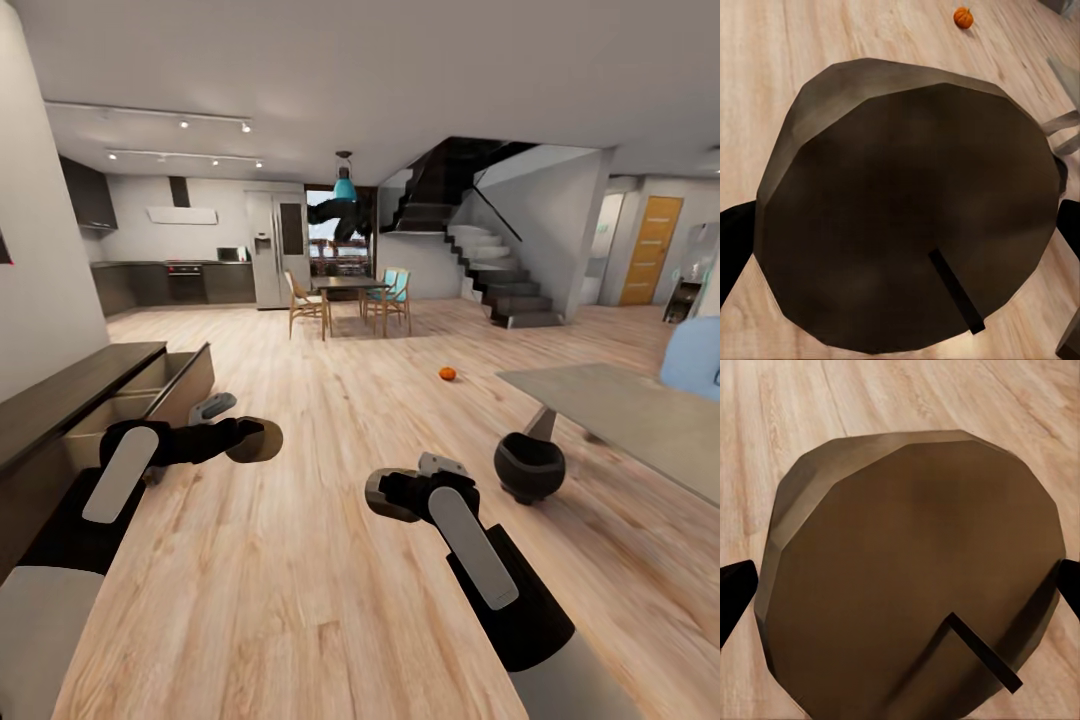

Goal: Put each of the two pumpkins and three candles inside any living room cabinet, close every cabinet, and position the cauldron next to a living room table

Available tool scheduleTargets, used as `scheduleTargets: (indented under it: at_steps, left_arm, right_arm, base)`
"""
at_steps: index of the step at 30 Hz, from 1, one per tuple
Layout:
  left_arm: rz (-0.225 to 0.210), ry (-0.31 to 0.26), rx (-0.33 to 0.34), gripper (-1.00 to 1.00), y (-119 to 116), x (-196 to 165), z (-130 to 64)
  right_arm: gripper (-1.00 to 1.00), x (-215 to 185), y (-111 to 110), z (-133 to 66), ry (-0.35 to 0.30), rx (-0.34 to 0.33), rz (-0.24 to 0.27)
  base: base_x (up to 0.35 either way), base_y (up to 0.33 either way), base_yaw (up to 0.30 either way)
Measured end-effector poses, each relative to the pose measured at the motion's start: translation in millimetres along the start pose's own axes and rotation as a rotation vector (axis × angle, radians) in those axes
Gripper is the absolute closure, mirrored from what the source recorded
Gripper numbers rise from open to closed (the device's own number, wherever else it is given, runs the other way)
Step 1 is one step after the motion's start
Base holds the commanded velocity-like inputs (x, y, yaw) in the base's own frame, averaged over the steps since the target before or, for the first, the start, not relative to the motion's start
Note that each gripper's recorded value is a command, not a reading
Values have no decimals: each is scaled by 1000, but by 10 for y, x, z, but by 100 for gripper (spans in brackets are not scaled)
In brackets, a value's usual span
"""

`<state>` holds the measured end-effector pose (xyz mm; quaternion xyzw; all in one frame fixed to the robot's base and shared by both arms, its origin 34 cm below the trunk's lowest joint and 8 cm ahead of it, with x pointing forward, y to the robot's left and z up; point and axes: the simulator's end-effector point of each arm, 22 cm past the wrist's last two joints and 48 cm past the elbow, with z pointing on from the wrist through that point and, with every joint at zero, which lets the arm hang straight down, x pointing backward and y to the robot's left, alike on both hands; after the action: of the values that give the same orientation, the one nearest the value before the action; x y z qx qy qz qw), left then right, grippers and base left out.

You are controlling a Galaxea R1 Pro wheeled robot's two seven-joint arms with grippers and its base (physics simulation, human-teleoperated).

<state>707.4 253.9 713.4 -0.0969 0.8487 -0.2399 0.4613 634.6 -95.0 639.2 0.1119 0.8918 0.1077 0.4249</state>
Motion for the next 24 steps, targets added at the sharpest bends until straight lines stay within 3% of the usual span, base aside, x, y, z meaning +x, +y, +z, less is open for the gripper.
scheduleTargets:
  at_steps: [16, 24]
  left_arm:
    - [0, 0, 0, 100, 0, 0, 0]
    - [0, 0, 1, 100, -3, 1, 1]
  right_arm:
    - [100, -2, 9, -4, -1, -1, 0]
    - [100, -10, -4, -2, -2, 0, 2]
  base:
    - [336, 1, 3]
    - [336, 0, 184]
